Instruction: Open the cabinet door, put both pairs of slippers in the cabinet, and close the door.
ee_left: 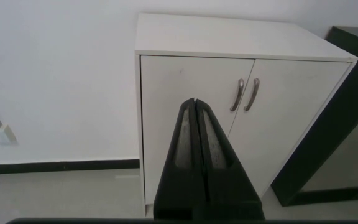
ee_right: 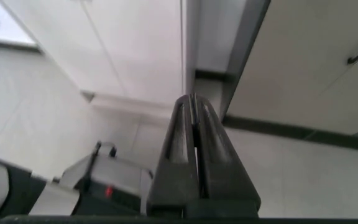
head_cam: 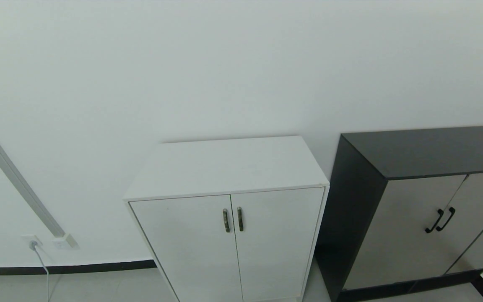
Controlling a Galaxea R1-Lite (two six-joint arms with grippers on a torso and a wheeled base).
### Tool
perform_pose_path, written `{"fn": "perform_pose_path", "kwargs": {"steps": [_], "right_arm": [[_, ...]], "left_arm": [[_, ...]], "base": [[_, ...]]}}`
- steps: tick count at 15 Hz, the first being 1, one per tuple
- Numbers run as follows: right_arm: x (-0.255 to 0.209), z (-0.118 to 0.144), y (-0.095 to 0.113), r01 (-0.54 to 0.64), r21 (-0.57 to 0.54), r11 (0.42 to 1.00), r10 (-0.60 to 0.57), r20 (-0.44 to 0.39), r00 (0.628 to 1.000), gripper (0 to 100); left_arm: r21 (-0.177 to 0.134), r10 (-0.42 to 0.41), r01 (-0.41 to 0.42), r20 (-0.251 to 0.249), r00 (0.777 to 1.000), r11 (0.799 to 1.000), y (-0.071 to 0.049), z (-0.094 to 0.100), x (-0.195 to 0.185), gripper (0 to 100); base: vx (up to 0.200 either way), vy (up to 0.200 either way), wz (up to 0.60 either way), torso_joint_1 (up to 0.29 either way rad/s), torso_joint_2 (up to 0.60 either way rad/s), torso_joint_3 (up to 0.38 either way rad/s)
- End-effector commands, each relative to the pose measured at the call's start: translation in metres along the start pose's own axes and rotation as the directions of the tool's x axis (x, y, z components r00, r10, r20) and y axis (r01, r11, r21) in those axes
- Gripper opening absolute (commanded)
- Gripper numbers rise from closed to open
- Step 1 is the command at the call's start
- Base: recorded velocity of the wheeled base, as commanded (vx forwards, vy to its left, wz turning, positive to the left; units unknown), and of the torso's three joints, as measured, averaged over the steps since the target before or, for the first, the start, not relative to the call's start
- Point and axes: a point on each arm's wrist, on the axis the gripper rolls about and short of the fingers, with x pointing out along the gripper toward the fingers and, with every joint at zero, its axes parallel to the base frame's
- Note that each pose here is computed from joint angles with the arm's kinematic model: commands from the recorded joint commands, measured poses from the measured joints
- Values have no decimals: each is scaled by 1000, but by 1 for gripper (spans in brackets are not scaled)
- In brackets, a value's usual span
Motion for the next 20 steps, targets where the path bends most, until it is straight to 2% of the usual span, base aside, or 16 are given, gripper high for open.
{"fn": "perform_pose_path", "kwargs": {"steps": [1,5,8,10,13,20], "right_arm": [[-11,-4,1,75,16,997,-77,145,986,0],[-18,-8,4,137,30,990,-140,257,956,0],[-20,-9,5,167,40,985,-171,284,943,0],[-24,-12,7,189,55,980,-197,345,918,0],[-24,-12,5,228,135,964,-261,343,902,0],[-25,-12,5,232,148,961,-270,345,899,0]], "left_arm": [[-1,1,-1,-1,1000,1000,0,0,0,0],[-1,1,-1,-1,1000,1000,0,0,0,0],[-2,2,-2,-1,1000,1000,0,0,0,0],[-4,4,-4,-1,1000,1000,0,0,0,0],[-5,5,-5,-2,1000,1000,0,0,0,0],[-1,5,-5,-1,1000,1000,0,0,0,0]], "base": [[0,0,0,0,0,0],[0,0,0,0,0,0],[0,0,0,0,0,0],[0,0,0,0,0,0],[0,0,0,0,0,0],[0,0,0,0,0,0]]}}
